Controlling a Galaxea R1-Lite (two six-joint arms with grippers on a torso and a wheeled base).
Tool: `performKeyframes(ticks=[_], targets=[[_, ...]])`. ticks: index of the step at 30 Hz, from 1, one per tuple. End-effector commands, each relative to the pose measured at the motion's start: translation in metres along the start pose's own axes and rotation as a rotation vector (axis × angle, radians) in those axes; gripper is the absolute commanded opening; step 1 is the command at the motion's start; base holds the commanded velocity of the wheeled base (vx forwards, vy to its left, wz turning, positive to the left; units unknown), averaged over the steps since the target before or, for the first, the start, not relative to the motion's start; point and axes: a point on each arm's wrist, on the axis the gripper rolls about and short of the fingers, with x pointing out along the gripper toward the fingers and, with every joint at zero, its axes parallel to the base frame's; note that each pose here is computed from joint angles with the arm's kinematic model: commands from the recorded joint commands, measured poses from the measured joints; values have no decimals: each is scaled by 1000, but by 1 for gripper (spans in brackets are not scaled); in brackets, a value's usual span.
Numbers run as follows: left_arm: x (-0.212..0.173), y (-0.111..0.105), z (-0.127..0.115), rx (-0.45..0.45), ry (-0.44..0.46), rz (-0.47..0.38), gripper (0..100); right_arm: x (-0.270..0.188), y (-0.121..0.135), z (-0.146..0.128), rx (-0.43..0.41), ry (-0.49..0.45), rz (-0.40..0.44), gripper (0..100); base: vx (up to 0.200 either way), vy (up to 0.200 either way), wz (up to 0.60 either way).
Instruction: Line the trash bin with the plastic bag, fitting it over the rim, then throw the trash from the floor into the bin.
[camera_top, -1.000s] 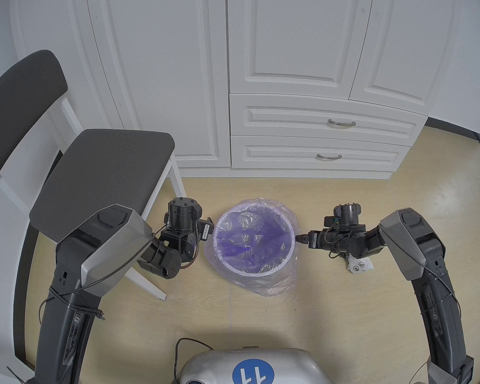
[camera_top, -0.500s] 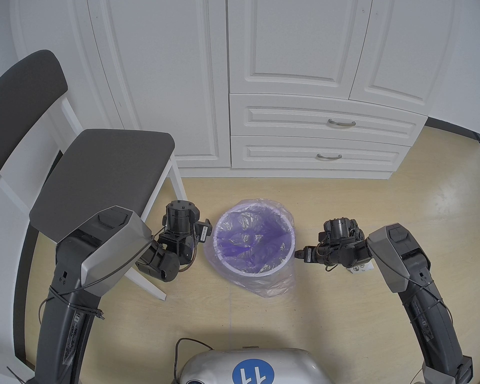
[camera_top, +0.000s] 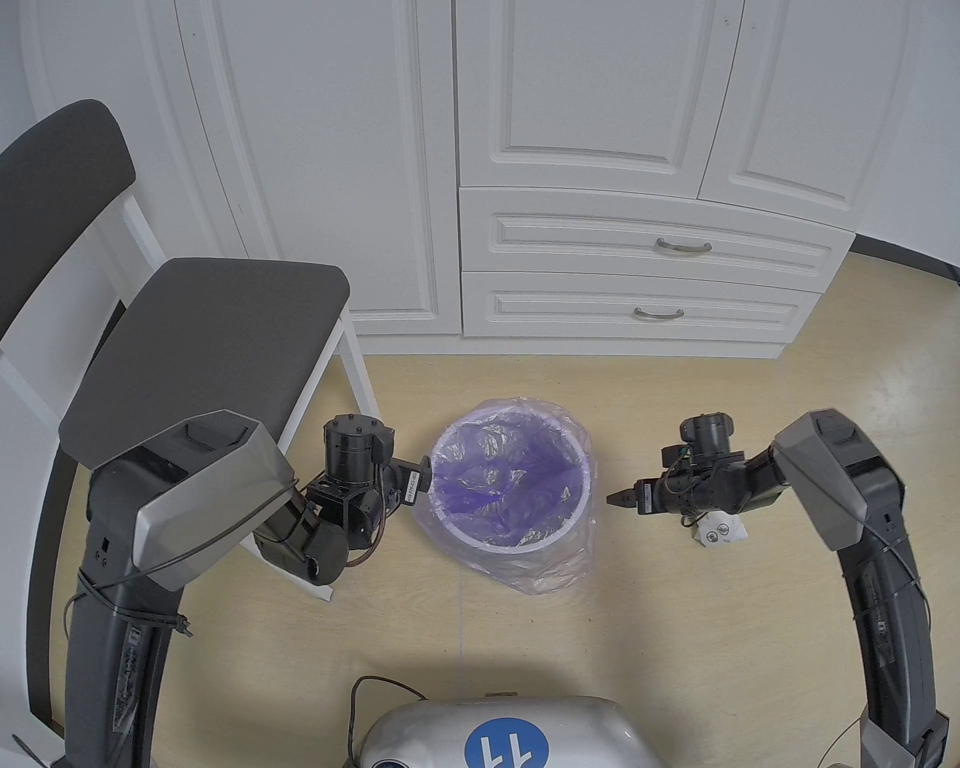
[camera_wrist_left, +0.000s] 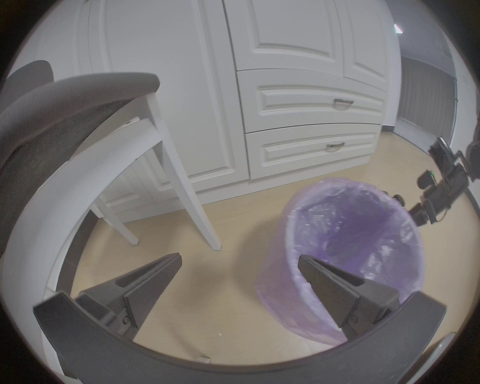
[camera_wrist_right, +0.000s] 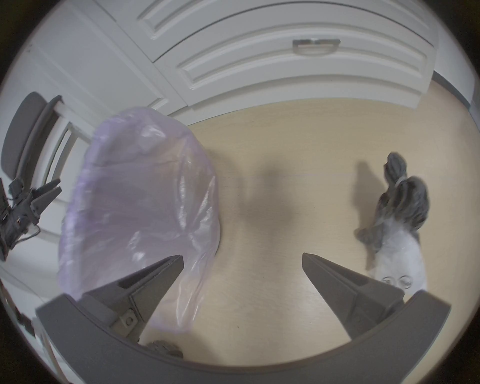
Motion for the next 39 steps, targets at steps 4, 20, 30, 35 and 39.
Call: performKeyframes(ticks=[4,20,30,35,39], targets=[[-99,5,44,-31,-67,-234,100,-169,6,15,-266,-174,-23,100,0,0,0],[-234,52,93,-222,-170,-329,100,-312,37,-55,-167,-198,-243,100,0,0,0],[-312,102,91,-274,-318,-242,100,-394,70,-72,-201,-420,-314,100,0,0,0],[-334,131,98,-300,-396,-111,100,-432,85,-65,-234,-548,-334,100,0,0,0],[-343,140,106,-304,-435,-74,100,-456,97,-63,-253,-603,-326,100,0,0,0]])
